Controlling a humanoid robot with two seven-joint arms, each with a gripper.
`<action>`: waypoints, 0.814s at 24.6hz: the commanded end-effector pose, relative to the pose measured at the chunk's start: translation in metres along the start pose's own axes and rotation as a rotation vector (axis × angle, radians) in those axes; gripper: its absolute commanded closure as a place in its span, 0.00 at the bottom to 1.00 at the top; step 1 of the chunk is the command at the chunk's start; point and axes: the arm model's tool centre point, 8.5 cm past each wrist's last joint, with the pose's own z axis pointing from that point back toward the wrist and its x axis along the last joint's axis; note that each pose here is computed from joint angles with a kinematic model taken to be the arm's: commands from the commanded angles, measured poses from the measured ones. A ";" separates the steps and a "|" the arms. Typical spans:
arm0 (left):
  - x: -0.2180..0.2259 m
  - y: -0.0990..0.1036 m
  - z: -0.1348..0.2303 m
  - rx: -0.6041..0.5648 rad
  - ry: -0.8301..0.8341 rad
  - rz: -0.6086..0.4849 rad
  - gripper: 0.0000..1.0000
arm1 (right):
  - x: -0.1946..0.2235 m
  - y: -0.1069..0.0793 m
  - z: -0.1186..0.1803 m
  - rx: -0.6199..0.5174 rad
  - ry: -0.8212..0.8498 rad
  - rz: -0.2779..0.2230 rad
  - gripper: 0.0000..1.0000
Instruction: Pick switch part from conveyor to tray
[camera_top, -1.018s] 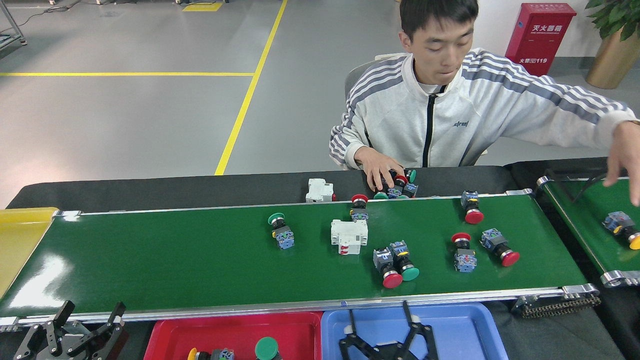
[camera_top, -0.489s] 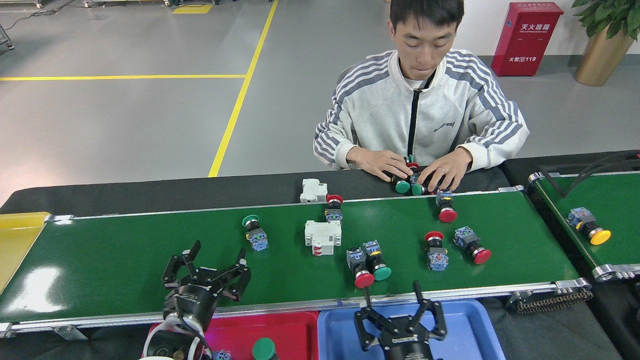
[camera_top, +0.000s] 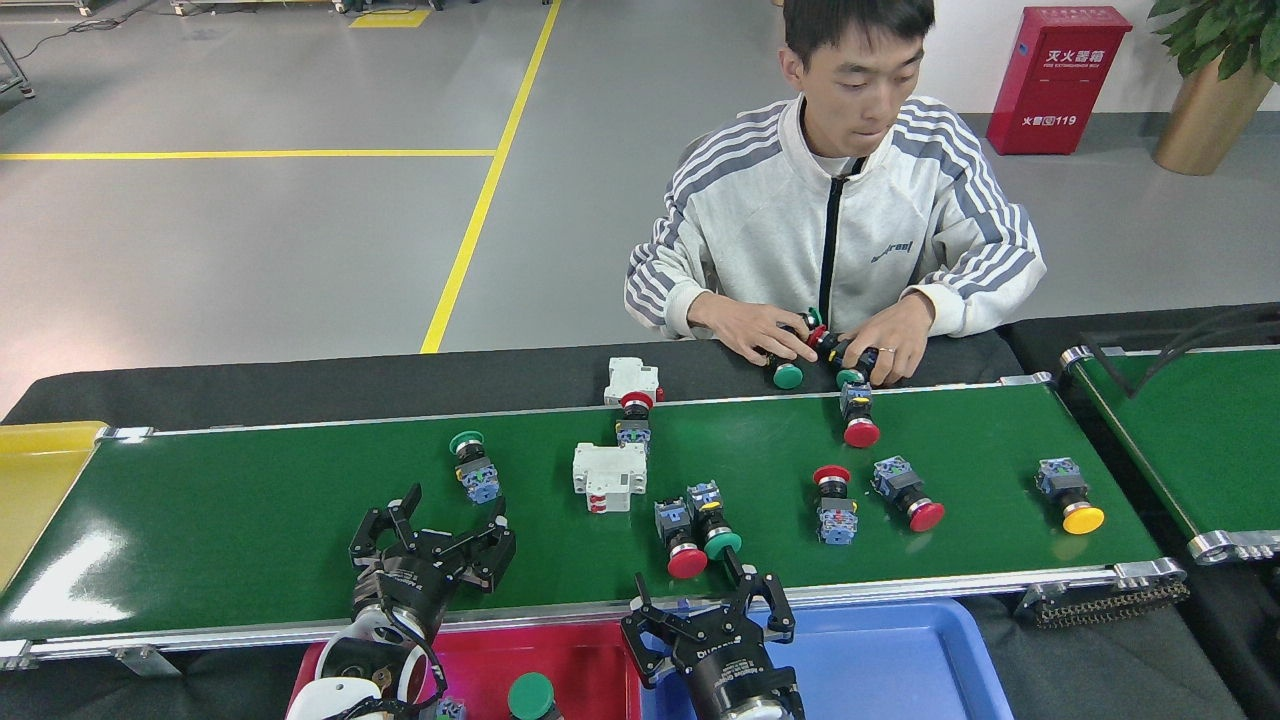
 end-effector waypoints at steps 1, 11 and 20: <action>-0.008 0.014 -0.007 0.029 0.013 -0.005 0.00 | 0.008 -0.013 -0.013 -0.016 -0.010 -0.005 0.02; -0.031 0.005 -0.019 -0.011 0.095 0.020 0.76 | 0.042 -0.017 -0.035 0.005 -0.097 0.059 0.87; -0.032 -0.005 0.036 0.116 -0.051 0.049 1.00 | 0.038 -0.021 -0.027 -0.024 -0.130 0.068 0.98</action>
